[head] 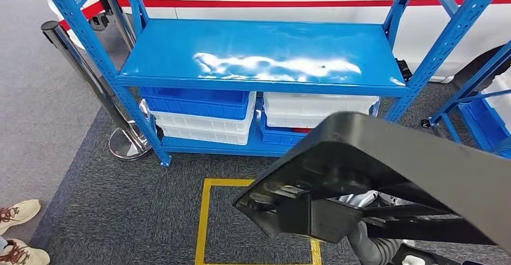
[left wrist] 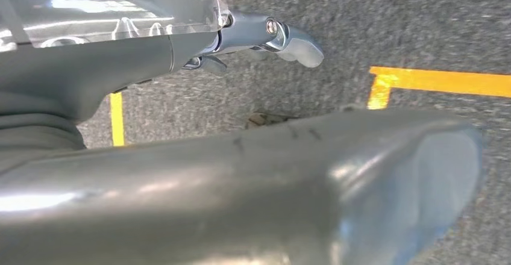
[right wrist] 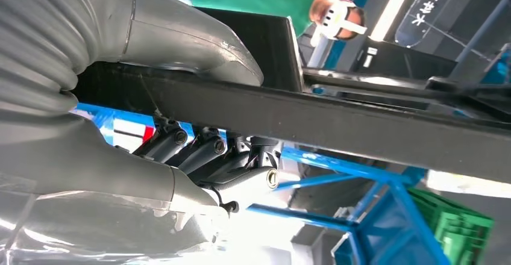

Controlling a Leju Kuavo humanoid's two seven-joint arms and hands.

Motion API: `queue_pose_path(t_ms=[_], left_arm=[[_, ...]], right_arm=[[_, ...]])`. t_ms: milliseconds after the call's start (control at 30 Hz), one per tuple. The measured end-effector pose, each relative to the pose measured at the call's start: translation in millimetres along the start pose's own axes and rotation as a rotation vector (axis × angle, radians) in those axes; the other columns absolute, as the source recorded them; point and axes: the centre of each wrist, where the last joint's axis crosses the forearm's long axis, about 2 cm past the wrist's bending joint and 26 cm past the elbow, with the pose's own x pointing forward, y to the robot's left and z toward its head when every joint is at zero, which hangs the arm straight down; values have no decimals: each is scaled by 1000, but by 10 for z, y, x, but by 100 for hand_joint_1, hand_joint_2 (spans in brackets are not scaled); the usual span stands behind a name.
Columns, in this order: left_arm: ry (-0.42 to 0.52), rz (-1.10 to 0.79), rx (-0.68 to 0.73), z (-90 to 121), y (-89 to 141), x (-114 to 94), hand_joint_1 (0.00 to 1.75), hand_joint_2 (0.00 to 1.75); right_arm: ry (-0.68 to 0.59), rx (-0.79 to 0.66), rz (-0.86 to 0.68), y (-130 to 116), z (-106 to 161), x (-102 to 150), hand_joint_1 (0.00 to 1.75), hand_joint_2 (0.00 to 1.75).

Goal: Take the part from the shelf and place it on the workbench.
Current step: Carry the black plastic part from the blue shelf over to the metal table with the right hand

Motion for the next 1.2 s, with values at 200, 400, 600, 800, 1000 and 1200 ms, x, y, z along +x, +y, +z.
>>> queue_pose_path(t_ms=[200,400,600,800,1000,1200], left_arm=[[16,-6,7,2,9,-6,0,0],[22,-7,19,-1,46,3,0,0],[32,-4,19,4,26,-12,0,0],[69,6,59,13,38,-33,0,0],[77,22,129,17,89,-40,0,0],[78,12,205,26,154,-55,0,0]], right_arm=[[-13,6,9,-8,-26,30,166,175],[-24,22,4,-19,-46,57,166,175],[-26,46,-8,-70,-38,79,166,175],[-21,65,-17,-118,-17,97,166,175],[-23,86,-9,-178,-28,114,166,175],[-26,100,0,-199,-50,114,166,175]])
